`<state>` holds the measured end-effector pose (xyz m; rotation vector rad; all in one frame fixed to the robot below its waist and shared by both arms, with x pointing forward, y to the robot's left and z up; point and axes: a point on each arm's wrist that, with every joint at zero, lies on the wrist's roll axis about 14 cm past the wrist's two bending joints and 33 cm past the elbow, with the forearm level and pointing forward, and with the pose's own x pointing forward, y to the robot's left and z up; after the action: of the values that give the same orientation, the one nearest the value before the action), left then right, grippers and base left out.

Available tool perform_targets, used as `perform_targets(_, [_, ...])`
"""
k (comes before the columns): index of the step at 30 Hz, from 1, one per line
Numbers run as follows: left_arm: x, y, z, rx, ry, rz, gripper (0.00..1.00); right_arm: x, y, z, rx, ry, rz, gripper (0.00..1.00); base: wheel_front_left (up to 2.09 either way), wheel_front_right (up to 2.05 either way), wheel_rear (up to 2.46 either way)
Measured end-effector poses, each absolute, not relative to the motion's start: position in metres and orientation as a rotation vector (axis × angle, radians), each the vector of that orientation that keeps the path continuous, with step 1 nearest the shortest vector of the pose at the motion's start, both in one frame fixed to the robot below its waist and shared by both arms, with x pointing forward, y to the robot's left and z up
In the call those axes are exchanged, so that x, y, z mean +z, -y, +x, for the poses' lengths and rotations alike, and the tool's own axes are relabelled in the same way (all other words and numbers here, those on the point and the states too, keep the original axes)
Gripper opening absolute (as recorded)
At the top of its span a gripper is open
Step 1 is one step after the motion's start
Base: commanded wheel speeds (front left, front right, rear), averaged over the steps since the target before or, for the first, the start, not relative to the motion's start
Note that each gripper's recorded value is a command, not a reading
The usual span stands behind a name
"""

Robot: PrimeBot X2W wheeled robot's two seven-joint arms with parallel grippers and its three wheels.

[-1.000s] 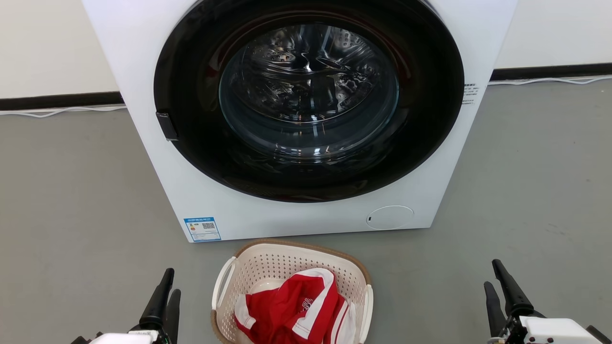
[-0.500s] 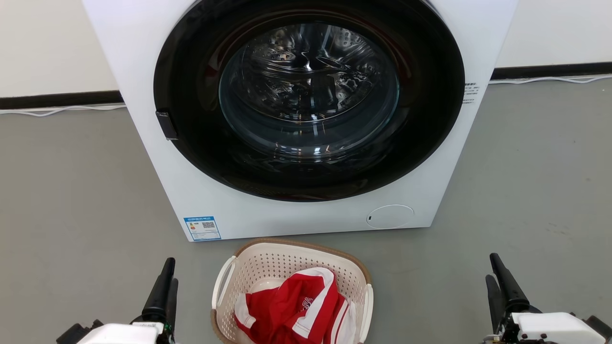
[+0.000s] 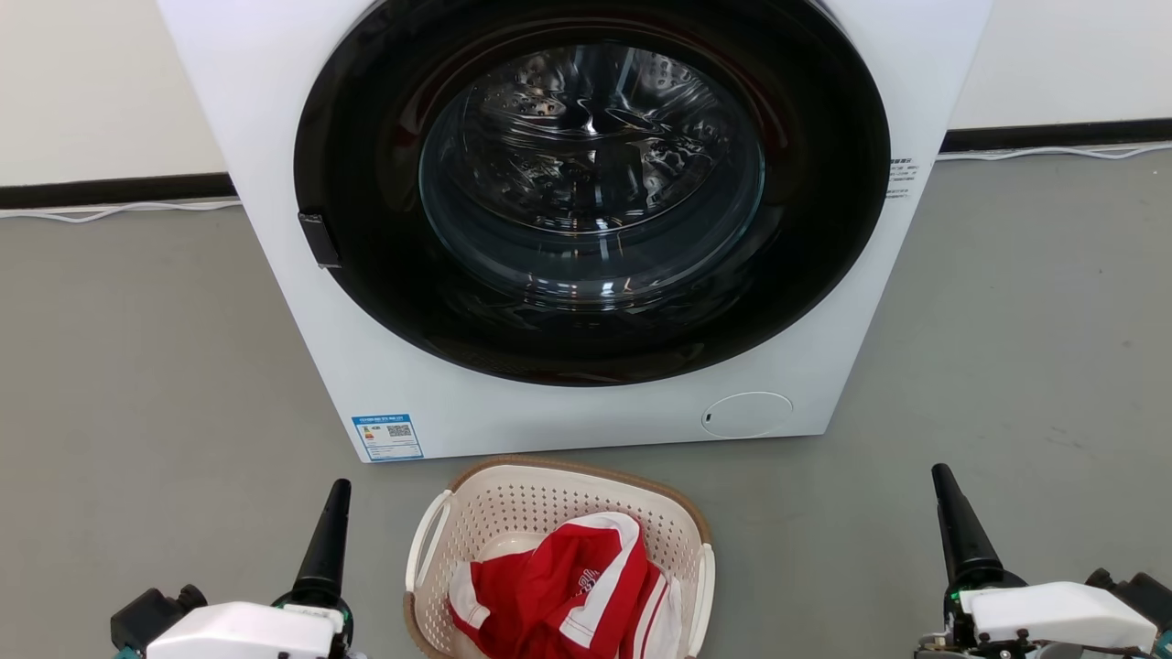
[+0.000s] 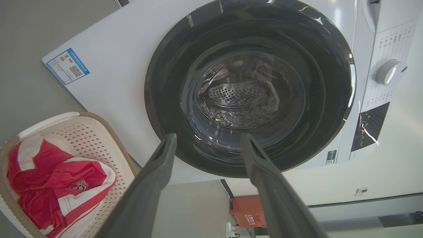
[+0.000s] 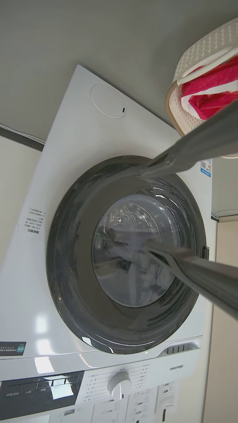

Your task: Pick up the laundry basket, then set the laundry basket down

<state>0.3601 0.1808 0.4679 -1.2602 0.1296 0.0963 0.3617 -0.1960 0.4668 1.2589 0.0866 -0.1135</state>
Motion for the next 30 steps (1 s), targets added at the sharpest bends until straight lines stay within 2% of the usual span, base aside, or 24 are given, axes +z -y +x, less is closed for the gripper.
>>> perform_targets(12, [0.470, -0.176, 0.357, 0.084, -0.137, -1.014, 1.00, 0.475, 0.189, 0.362, -0.071, -0.077, 1.061, 1.00, 0.00, 0.00, 0.00])
perform_targets(30, [0.473, -0.176, 0.350, 0.085, -0.129, -0.758, 1.00, 0.475, 0.181, 0.354, -0.037, -0.081, 0.834, 1.00, 0.00, 0.00, 0.00])
